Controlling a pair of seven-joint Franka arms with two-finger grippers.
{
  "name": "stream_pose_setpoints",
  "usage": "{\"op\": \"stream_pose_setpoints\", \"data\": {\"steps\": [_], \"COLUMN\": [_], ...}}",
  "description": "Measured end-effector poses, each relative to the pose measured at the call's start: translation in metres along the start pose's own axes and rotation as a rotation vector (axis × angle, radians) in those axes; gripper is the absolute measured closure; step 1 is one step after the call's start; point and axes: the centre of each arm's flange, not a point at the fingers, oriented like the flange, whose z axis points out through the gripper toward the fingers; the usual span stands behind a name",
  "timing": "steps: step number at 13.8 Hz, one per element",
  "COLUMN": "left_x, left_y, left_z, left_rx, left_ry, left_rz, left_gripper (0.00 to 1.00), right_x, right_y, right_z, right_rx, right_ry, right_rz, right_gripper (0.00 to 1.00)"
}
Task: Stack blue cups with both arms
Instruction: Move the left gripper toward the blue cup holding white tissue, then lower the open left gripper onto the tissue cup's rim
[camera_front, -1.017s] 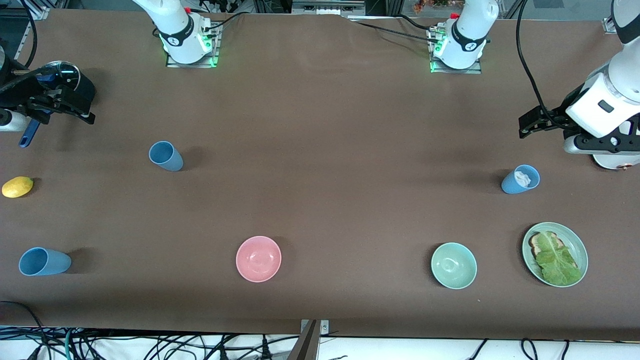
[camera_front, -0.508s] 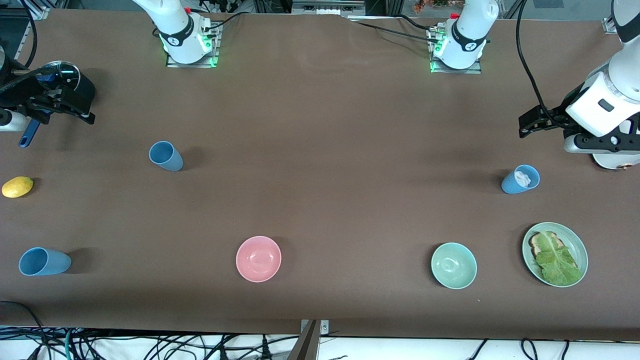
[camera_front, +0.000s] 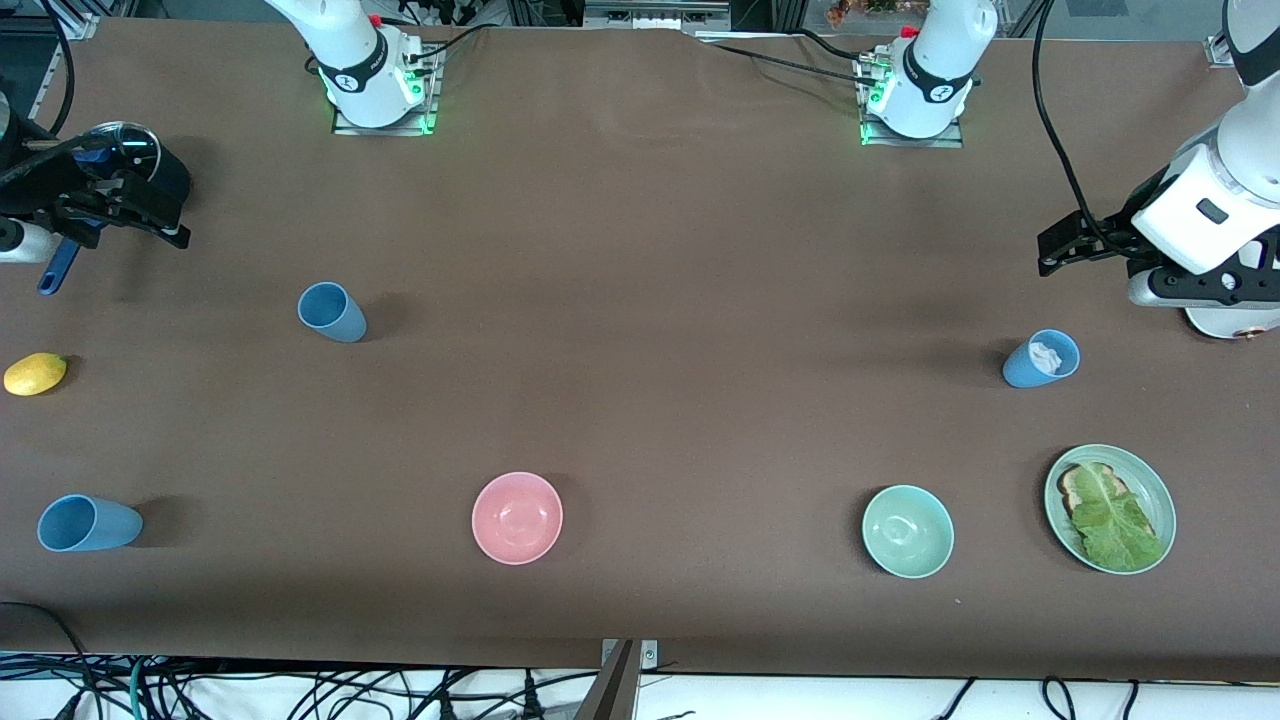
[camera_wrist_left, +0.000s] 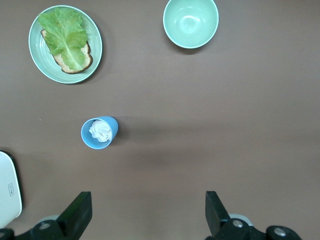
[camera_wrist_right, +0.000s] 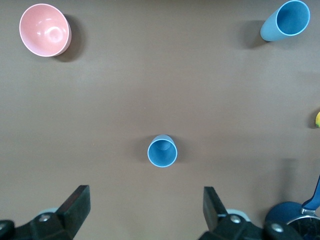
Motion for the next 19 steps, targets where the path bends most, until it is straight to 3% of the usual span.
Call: {"op": "stream_pose_setpoints", "data": {"steps": [14,19], "left_x": [-0.010,-0.023], "left_y": [-0.136,-0.212], "left_z": [0.026,0.089], "left_rx": [-0.011,-0.018], "left_ry": [-0.052,-0.053], "left_rz": [0.081,0.118], "left_gripper": [0.00,0.00], "right_x": [0.000,0.000], "right_y": [0.000,0.000], "right_z": [0.000,0.000], "right_rx": [0.000,0.000], "right_ry": [0.000,0.000], "right_rz": [0.000,0.000], "right_gripper": [0.00,0.00]}}
